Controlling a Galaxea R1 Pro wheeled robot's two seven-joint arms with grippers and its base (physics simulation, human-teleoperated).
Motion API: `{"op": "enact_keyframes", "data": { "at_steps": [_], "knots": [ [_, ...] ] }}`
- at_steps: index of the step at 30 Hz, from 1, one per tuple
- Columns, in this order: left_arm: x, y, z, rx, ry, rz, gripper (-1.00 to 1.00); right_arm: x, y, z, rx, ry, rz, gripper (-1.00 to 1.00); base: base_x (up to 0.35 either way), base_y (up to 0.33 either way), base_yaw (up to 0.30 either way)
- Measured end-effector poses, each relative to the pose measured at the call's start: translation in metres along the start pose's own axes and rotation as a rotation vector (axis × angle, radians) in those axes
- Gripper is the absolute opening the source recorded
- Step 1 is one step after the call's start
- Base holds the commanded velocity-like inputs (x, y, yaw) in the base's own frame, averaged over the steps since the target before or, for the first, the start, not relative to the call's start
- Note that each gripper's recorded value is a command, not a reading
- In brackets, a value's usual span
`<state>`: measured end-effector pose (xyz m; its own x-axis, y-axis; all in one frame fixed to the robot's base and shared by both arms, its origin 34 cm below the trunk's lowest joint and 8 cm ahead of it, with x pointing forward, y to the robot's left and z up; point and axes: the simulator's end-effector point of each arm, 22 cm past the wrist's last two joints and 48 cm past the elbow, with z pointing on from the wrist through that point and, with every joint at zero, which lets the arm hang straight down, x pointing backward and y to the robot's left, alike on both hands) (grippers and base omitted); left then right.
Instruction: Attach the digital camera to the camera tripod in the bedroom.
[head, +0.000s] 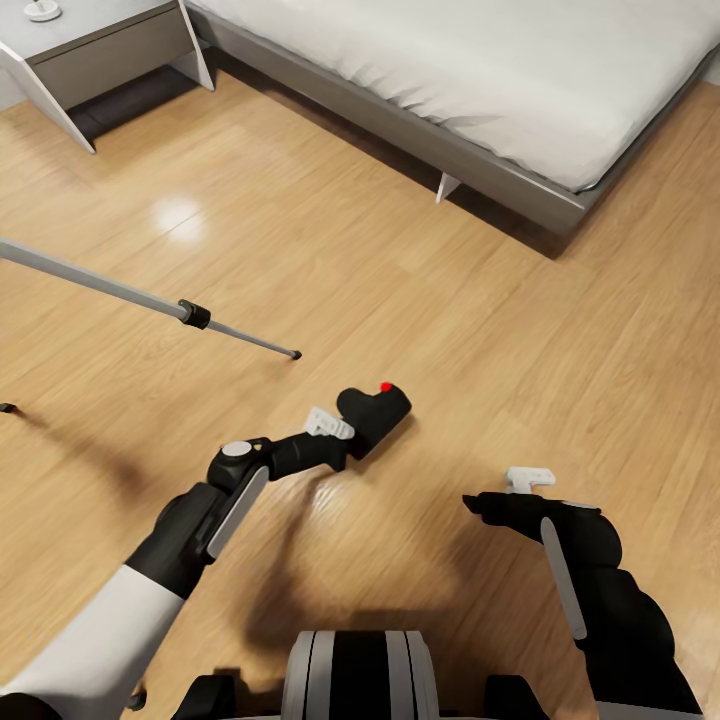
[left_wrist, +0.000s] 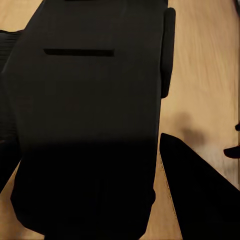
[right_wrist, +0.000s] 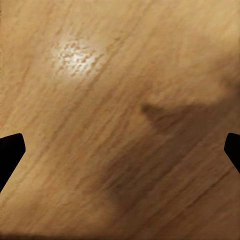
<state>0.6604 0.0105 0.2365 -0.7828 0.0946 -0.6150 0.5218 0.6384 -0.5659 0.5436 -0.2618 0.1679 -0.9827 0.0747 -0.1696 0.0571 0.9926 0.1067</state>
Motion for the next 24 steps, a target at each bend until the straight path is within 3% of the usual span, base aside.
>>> {"op": "enact_keyframes", "data": {
  "at_steps": [10, 16, 20, 24],
  "knots": [
    [-0.012, -0.003, 0.019, -0.094, -0.028, -0.033, -1.00, 0.000, -0.001, 0.000, 0.001, 0.001, 0.000, 1.00, 0.000, 0.000, 0.000],
    [-0.026, -0.009, 0.028, -0.145, -0.087, -0.042, -1.00, 0.000, -0.001, 0.000, 0.001, 0.000, -0.001, 1.00, 0.000, 0.000, 0.000],
    [-0.039, -0.006, 0.030, -0.181, -0.157, -0.045, -1.00, 0.000, 0.000, 0.000, 0.001, 0.000, -0.001, 1.00, 0.000, 0.000, 0.000],
    [-0.036, -0.001, 0.033, -0.225, -0.149, -0.085, -1.00, 0.000, 0.000, 0.000, -0.001, 0.001, -0.001, 1.00, 0.000, 0.000, 0.000]
  ]
}}
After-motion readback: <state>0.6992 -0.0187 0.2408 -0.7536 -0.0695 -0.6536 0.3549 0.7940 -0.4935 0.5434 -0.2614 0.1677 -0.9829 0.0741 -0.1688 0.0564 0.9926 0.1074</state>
